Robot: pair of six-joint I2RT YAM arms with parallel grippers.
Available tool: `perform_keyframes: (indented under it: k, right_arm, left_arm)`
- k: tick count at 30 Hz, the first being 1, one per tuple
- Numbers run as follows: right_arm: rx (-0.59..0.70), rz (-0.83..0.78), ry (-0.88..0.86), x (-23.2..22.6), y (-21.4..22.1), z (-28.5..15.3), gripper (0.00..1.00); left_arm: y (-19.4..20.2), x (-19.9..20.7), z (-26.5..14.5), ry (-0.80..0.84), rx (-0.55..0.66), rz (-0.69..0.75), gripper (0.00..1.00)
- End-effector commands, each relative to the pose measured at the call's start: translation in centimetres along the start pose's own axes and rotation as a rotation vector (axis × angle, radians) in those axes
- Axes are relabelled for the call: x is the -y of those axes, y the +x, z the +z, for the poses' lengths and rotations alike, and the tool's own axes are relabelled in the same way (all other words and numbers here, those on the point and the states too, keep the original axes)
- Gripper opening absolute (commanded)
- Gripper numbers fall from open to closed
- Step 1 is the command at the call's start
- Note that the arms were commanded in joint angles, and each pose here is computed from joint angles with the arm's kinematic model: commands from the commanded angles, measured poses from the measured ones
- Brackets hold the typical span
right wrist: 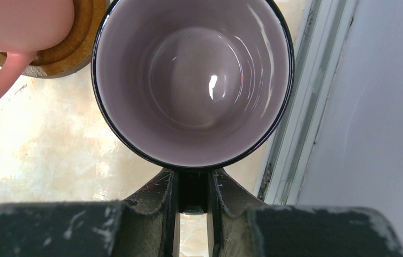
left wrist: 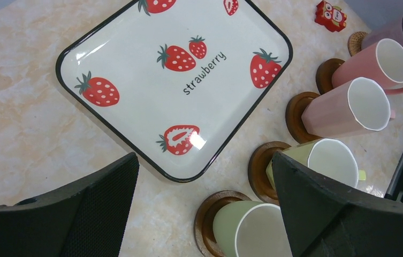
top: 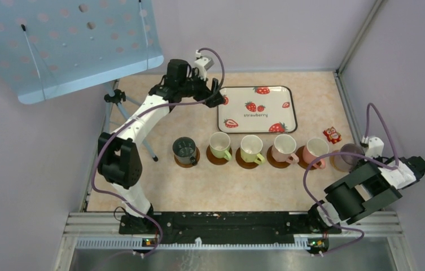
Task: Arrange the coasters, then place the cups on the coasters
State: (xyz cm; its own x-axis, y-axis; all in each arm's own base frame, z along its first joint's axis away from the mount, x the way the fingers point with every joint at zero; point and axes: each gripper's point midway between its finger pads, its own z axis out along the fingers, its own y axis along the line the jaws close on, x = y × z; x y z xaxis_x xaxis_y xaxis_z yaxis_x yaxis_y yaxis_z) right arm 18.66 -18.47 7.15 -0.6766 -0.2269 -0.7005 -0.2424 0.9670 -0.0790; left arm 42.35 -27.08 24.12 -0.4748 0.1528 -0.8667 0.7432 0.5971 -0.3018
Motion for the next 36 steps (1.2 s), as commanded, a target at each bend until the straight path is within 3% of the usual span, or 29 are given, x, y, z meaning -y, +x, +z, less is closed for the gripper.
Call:
perform_keyframes:
  k: [1,15,24,36]
  right_arm:
    - [0.123,-0.113,0.027,2.2,-3.2,-0.3,0.0]
    - [0.114,-0.096,-0.015,2.7,-2.6,0.6,0.0]
    - [0.077,-0.091,-0.06,2.4,-2.3,0.9,0.38]
    - [0.054,-0.152,-0.087,2.2,-3.9,0.0,0.63]
  left_arm:
    - [-2.2,0.8,-0.3,-0.002,0.044,0.064,0.99]
    - [-2.1,0.1,0.9,-0.01,0.028,0.095,0.99]
    - [-1.9,-0.2,1.4,-0.014,0.022,0.099,0.99]
    - [-1.8,-0.4,1.7,-0.01,0.01,0.122,0.99]
